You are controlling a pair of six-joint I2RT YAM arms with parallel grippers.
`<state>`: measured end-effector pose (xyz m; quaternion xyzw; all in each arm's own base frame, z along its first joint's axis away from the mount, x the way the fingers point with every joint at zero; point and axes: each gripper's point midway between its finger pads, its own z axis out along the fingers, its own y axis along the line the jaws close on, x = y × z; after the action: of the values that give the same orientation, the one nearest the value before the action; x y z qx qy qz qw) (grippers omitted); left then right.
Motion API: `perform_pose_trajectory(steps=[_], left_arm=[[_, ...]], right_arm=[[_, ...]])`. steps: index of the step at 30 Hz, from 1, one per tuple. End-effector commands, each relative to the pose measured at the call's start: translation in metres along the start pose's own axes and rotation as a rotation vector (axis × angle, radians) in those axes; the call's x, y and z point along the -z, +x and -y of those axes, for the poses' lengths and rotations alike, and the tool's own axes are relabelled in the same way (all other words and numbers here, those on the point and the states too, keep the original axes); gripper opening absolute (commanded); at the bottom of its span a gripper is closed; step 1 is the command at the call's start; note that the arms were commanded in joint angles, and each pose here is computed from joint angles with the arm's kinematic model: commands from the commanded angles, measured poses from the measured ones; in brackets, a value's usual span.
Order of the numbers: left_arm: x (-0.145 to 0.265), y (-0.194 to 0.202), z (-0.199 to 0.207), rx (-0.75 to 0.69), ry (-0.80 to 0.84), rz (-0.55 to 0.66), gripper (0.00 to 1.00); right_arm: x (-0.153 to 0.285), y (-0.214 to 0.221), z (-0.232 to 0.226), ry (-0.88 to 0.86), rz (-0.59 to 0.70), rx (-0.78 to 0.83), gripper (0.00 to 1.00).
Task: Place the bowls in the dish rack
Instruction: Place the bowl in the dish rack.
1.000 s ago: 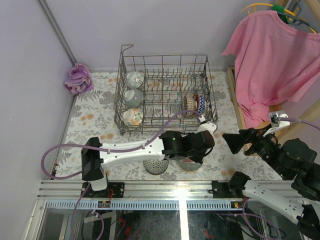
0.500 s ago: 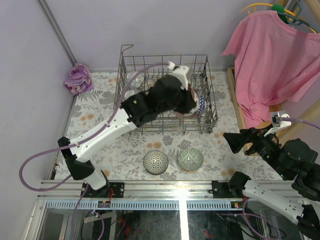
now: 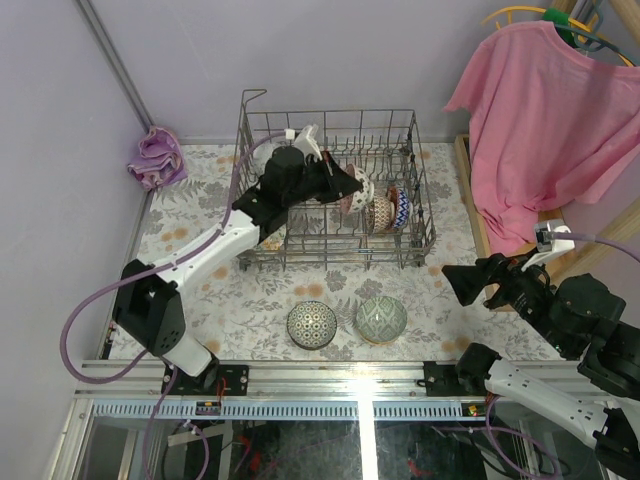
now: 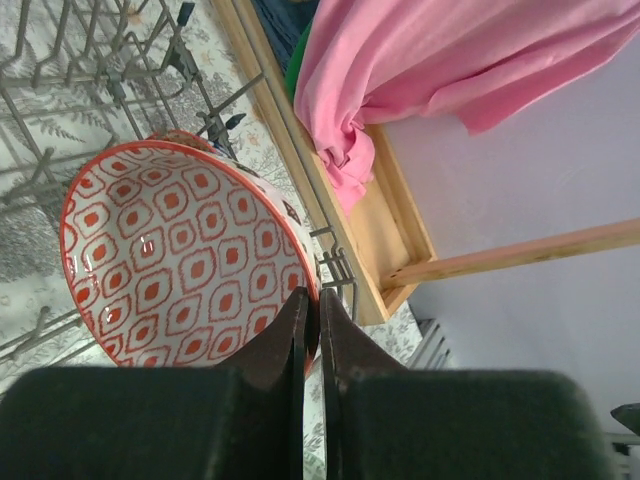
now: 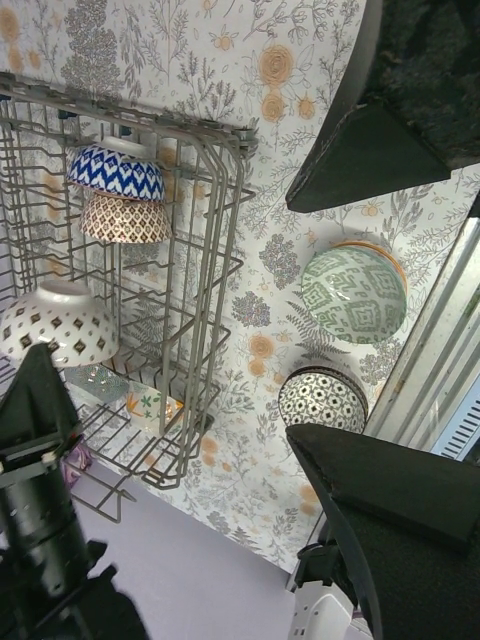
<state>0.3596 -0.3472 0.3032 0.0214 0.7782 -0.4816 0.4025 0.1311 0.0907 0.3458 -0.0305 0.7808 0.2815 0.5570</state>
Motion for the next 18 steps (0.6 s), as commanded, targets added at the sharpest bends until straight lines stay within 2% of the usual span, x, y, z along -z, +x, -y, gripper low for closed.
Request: perform_pose_trajectory(steps=[1,9,18], left_arm=[[0.02,-0.044,0.068,0.05,0.351,0.219,0.0],[0.02,-0.041,0.044,0.152,0.475,0.34,0.0],[0.009,-0.032,0.006,0.257,0.527,0.368,0.0]], right_arm=[[-0.004,-0.009,-0.009,-0.019,0.01,-0.007,0.94],[-0.012,-0.007,-0.018,-0.03,-0.03,0.007,0.94],[-0.02,-0.004,-0.023,-0.028,-0.055,0.012,0.94]])
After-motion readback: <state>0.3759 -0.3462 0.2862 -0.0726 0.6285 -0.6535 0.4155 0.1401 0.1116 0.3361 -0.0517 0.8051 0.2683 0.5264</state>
